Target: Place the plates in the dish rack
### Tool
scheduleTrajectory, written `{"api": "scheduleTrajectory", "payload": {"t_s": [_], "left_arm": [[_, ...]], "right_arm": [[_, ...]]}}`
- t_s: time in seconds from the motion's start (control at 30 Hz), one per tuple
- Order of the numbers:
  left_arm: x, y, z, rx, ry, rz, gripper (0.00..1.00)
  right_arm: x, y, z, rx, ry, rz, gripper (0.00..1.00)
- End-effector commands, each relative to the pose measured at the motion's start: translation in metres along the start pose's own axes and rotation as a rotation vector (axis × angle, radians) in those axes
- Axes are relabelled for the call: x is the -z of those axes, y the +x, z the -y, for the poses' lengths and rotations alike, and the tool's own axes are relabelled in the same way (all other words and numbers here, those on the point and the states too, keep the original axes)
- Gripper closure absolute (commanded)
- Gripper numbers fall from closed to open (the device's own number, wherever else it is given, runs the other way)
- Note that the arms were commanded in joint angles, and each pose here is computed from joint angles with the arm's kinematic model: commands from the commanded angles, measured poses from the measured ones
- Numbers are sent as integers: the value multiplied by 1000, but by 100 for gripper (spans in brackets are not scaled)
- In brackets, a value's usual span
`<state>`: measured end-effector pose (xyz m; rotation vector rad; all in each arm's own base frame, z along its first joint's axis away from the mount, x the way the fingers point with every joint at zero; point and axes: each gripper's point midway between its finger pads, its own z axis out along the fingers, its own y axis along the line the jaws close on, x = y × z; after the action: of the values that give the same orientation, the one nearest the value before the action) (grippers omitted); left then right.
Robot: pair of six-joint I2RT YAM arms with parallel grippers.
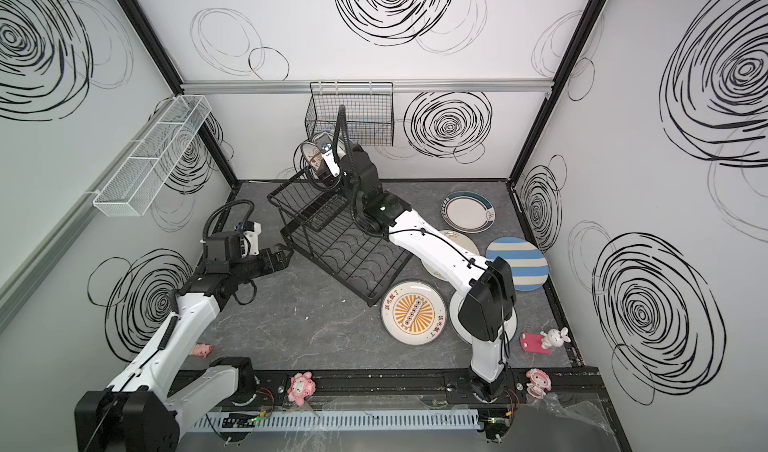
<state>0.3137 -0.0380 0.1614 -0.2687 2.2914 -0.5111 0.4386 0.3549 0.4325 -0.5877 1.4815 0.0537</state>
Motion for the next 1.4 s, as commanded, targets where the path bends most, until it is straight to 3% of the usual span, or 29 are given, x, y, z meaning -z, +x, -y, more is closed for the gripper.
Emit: {"api": "scheduleTrajectory", "payload": {"t_s": [0.0, 0.13, 0.23, 0.37, 0.53, 0.7, 0.97, 1.1, 1.37], "left_arm": [[13, -20, 2, -34, 5, 49, 4], [14, -28, -17, 4, -33, 78, 4], [15, -34, -24, 37, -25, 70, 4], [19, -40, -25, 39, -31, 102, 4], [21, -38, -35, 61, -59, 111, 4], [31, -42, -39, 98, -54, 154, 4], [40, -45, -47, 152, -57, 192, 4], [41, -52, -53, 163, -59, 206, 4], [40, -51, -59, 173, -57, 215, 4]], "right_arm": [[32, -33, 11, -50, -17, 47, 17], [66, -44, 23, -181, -49, 53, 14], [101, -33, -6, -284, -214, 93, 13], [145, 25, -79, -292, -441, -16, 13], [180, 104, -141, -245, -572, -176, 13], [170, 159, -160, -251, -569, -251, 12], [126, 210, -208, -198, -632, -416, 13], [103, 239, -223, -153, -590, -517, 14], [75, 272, -227, -103, -497, -590, 16]]}}
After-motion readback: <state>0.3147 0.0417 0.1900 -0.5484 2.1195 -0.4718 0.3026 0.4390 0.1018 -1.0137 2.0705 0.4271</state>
